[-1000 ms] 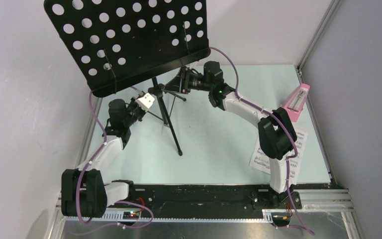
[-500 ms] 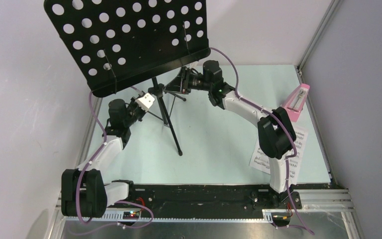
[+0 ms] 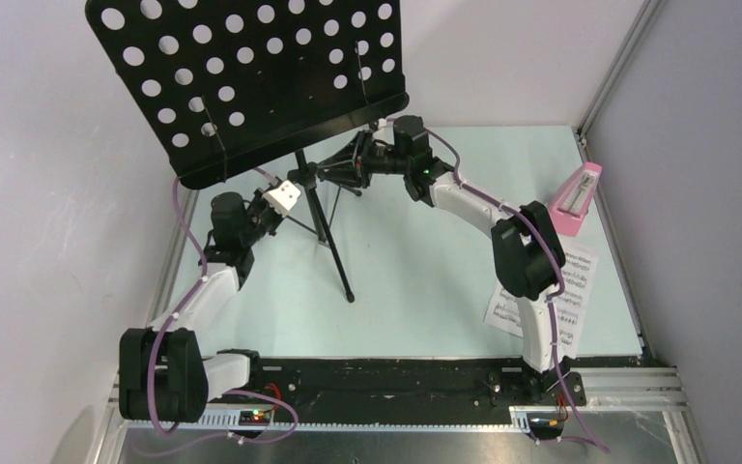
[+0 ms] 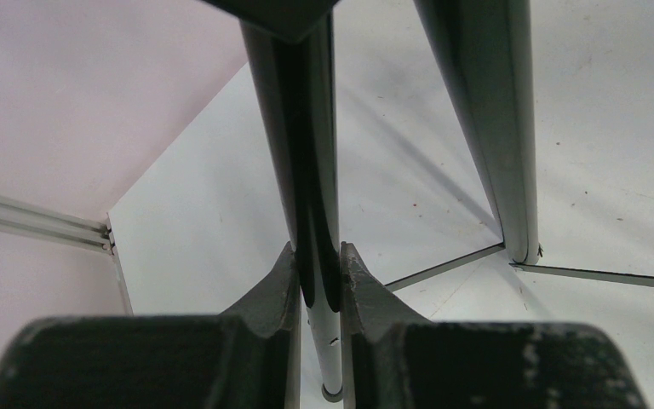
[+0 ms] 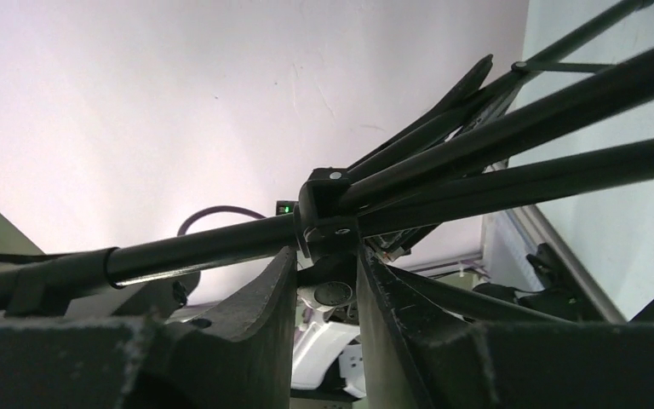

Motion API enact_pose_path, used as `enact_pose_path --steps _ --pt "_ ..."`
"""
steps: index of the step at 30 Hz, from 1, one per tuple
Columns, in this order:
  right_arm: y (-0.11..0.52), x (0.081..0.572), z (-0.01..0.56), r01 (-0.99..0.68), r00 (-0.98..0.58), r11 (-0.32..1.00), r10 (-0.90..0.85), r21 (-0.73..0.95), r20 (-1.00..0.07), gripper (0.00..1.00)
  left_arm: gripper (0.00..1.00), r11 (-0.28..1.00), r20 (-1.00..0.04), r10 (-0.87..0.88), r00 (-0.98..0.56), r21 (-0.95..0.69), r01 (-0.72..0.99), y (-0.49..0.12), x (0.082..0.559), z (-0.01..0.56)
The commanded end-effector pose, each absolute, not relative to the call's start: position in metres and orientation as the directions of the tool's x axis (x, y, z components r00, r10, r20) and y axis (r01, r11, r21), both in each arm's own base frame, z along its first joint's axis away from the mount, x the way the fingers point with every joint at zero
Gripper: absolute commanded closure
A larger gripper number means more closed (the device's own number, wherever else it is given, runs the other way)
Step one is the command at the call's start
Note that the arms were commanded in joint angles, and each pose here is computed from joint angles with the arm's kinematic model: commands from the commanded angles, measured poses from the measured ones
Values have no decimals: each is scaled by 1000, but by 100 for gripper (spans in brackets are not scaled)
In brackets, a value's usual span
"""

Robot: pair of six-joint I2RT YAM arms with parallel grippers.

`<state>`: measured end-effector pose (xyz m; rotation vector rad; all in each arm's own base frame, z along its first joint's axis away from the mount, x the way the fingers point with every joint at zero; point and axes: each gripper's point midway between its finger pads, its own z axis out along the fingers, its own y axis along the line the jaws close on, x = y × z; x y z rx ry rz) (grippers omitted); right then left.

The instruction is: Set up the instrument practice props

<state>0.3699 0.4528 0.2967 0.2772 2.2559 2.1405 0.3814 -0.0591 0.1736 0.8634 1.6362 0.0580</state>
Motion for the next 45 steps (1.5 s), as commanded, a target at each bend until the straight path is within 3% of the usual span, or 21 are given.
enact_pose_path --steps 1,4,8,14,23,27,34,36,39,41,45 --pt "458 359 317 173 -980 40 109 984 168 100 100 668 -788 610 -88 452 591 -61 364 127" --pt "454 364 314 63 -988 61 147 996 53 95 100 669 -787 611 -89 453 589 -60 364 127" --pt "442 369 315 -69 -978 41 194 997 -75 60 100 669 -786 612 -89 455 588 -60 364 127" --pt "433 368 324 -322 -917 85 220 943 -333 38 100 669 -785 613 -88 456 587 -60 364 128" --pt "439 365 327 -536 -807 150 199 831 -556 44 100 667 -783 615 -91 456 589 -60 364 127" --pt "446 360 326 -589 -774 158 174 793 -609 44 100 668 -784 614 -91 455 589 -60 364 127" --pt "453 353 329 -632 -743 151 159 760 -650 44 100 668 -784 614 -92 454 590 -60 364 127" --pt "453 354 328 -631 -742 162 161 759 -651 48 100 668 -784 614 -93 454 589 -60 364 127" --pt "452 356 326 -625 -743 170 167 762 -648 61 100 669 -784 614 -93 454 589 -60 364 127" --pt "452 358 328 -622 -741 177 180 762 -647 63 100 668 -783 615 -92 455 589 -60 364 127" --pt "450 362 331 -623 -731 199 194 756 -654 57 100 669 -784 614 -94 453 589 -60 364 127"
